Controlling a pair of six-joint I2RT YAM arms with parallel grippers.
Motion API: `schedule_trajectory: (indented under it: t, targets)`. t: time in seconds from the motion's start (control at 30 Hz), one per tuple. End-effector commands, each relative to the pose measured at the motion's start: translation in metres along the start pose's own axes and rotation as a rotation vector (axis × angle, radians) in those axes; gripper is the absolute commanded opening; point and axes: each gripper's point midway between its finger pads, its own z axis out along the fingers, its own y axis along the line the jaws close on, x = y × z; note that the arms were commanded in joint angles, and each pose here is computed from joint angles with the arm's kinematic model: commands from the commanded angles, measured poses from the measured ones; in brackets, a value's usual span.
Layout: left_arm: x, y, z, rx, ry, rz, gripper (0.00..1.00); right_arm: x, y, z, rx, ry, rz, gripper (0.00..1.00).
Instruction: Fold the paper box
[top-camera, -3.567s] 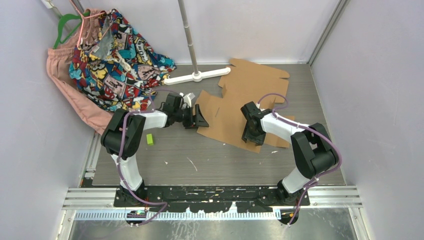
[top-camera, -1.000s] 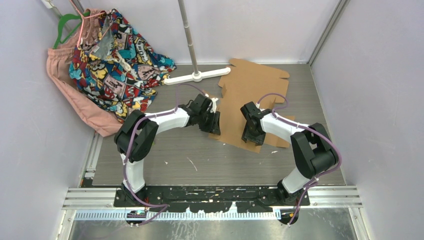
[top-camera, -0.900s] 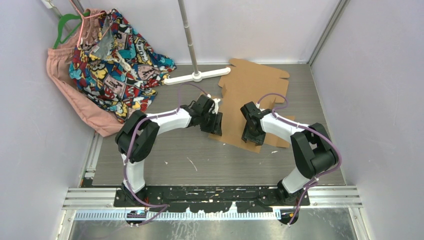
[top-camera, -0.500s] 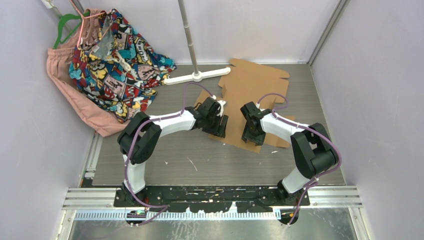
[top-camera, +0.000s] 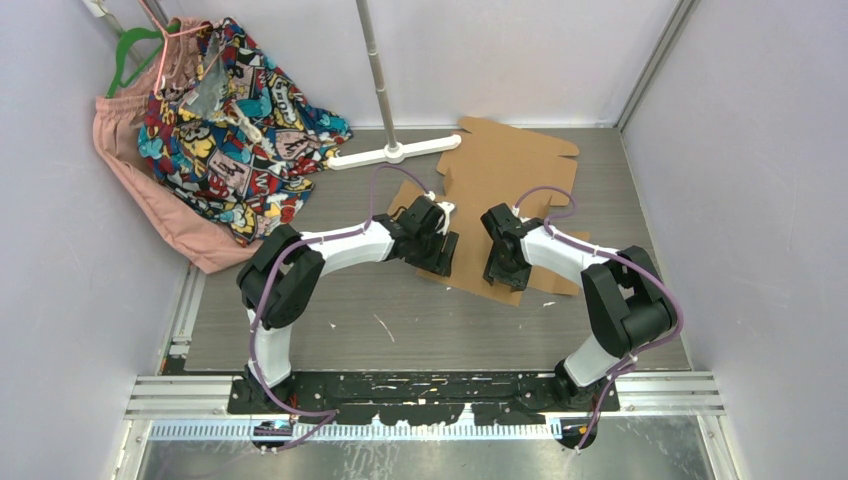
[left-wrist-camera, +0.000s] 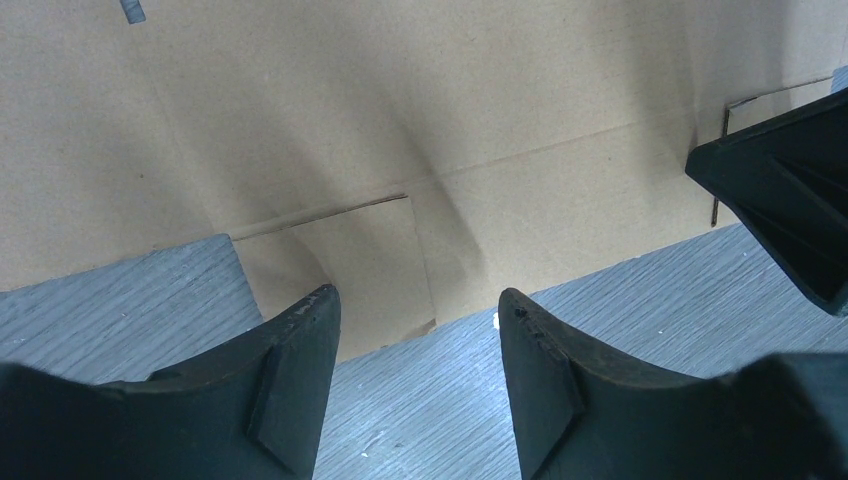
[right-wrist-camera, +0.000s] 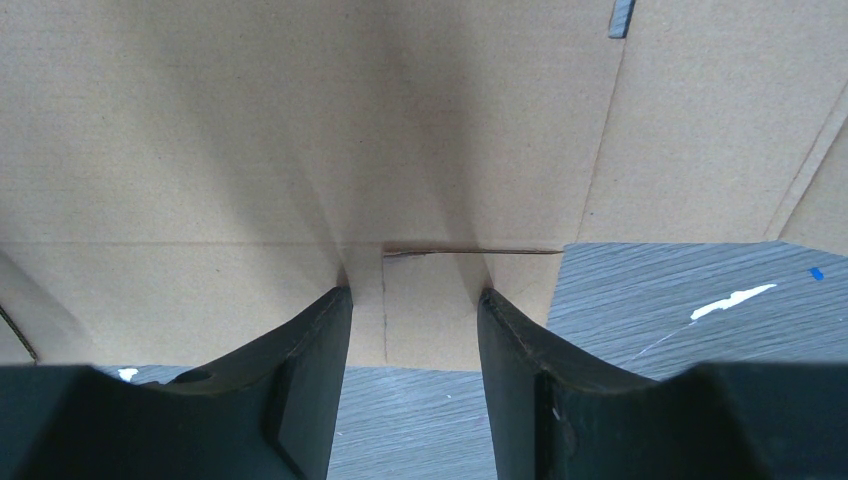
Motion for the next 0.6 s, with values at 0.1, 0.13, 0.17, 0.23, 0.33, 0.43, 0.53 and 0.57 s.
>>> schedule_trajectory:
  t: [0.1,0.13,0.17,0.23,0.33,0.43,0.53,0.57]
  targets:
    - [0.029,0.018,0.02,-0.057,0.088,0.015,0.61,0.019,0.057,0.03,-0.217,0.056,0.019,0.53]
    - [0.029,0.018,0.02,-0.056,0.087,0.016,0.61,0.018,0.057,0.03,-0.217,0.055,0.019,0.53]
    - [0.028,0.018,0.02,-0.056,0.086,0.016,0.61,0.019,0.057,0.03,-0.216,0.056,0.016,0.53]
    - [0.029,0.017,0.02,-0.054,0.088,0.016,0.61,0.018,0.058,0.029,-0.217,0.055,0.016,0.53]
    - [0.028,0.017,0.02,-0.054,0.09,0.016,0.61,0.017,0.058,0.028,-0.217,0.055,0.014,0.53]
    - [0.027,0.016,0.018,-0.051,0.087,0.018,0.61,0.016,0.06,0.026,-0.219,0.053,0.013,0.53]
    - [0.021,0.013,0.012,-0.046,0.077,0.024,0.61,0.012,0.061,0.021,-0.228,0.045,0.013,0.53]
    - [0.018,0.012,0.01,-0.046,0.073,0.028,0.61,0.013,0.064,0.015,-0.246,0.052,0.01,0.54]
